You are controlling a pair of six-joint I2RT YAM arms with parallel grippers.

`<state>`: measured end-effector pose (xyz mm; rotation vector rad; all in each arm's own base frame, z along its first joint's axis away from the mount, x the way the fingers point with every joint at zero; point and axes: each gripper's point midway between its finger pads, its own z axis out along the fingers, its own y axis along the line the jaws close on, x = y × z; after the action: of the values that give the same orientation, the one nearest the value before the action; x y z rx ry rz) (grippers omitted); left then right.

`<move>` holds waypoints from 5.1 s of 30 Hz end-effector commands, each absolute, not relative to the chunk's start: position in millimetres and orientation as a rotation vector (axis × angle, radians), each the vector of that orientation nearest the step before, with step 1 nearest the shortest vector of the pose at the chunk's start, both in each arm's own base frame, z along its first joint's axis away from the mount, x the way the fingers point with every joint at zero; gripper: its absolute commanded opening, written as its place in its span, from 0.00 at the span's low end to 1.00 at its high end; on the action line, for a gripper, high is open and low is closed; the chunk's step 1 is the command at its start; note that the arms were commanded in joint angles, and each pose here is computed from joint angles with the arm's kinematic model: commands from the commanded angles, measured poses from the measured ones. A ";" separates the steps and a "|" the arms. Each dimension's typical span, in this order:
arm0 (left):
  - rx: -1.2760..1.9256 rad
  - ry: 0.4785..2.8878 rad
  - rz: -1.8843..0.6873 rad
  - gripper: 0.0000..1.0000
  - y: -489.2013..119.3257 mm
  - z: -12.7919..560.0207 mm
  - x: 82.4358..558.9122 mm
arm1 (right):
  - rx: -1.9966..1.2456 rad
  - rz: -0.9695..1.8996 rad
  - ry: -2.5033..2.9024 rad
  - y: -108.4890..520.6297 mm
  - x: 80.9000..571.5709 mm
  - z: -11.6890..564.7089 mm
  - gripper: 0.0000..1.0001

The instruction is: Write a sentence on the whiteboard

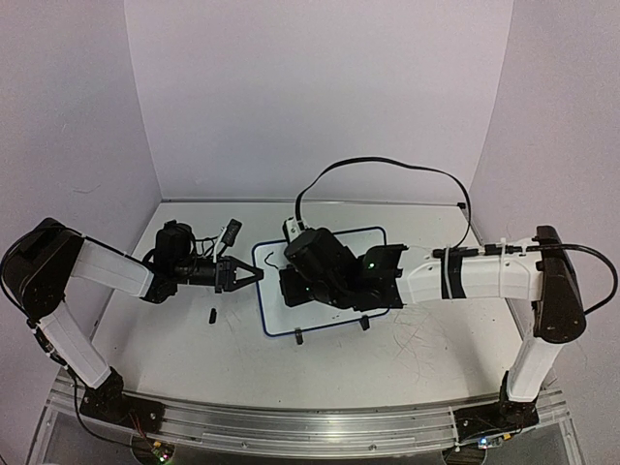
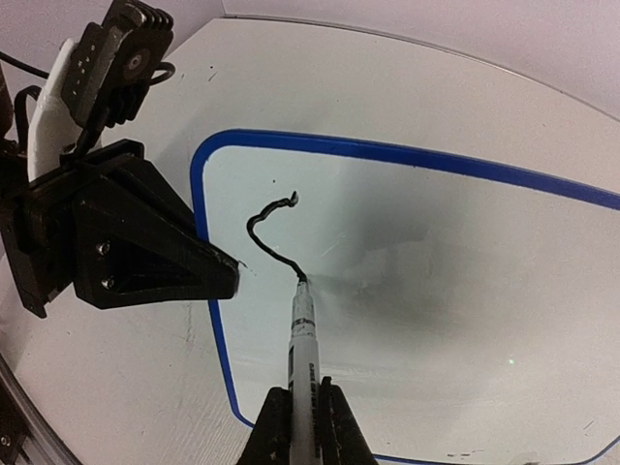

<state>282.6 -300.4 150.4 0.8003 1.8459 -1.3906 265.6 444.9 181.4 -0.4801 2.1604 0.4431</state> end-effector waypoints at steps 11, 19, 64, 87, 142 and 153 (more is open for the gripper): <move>0.845 1.758 -1.389 0.00 -300.8 169.4 276.8 | -0.451 0.420 2.166 435.4 260.1 184.2 0.00; 0.846 1.756 -1.391 0.00 -300.8 170.2 276.4 | -0.460 0.428 2.180 437.2 256.4 178.8 0.00; 0.848 1.751 -1.397 0.00 -300.2 172.9 274.0 | -0.550 0.453 2.154 467.5 258.0 181.2 0.00; 0.838 1.760 -1.379 0.00 -299.7 169.2 276.5 | -0.453 0.545 2.065 421.4 246.2 228.6 0.00; 0.839 1.774 -1.351 0.00 -298.6 167.9 279.1 | -0.537 0.463 2.057 440.2 268.7 207.9 0.00; 0.840 1.781 -1.350 0.00 -299.2 164.9 280.1 | -0.546 0.452 2.065 443.0 272.8 203.2 0.00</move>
<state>278.1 -298.6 150.6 0.8177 1.8427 -1.3699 264.9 438.3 190.8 -0.5791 2.0884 0.4487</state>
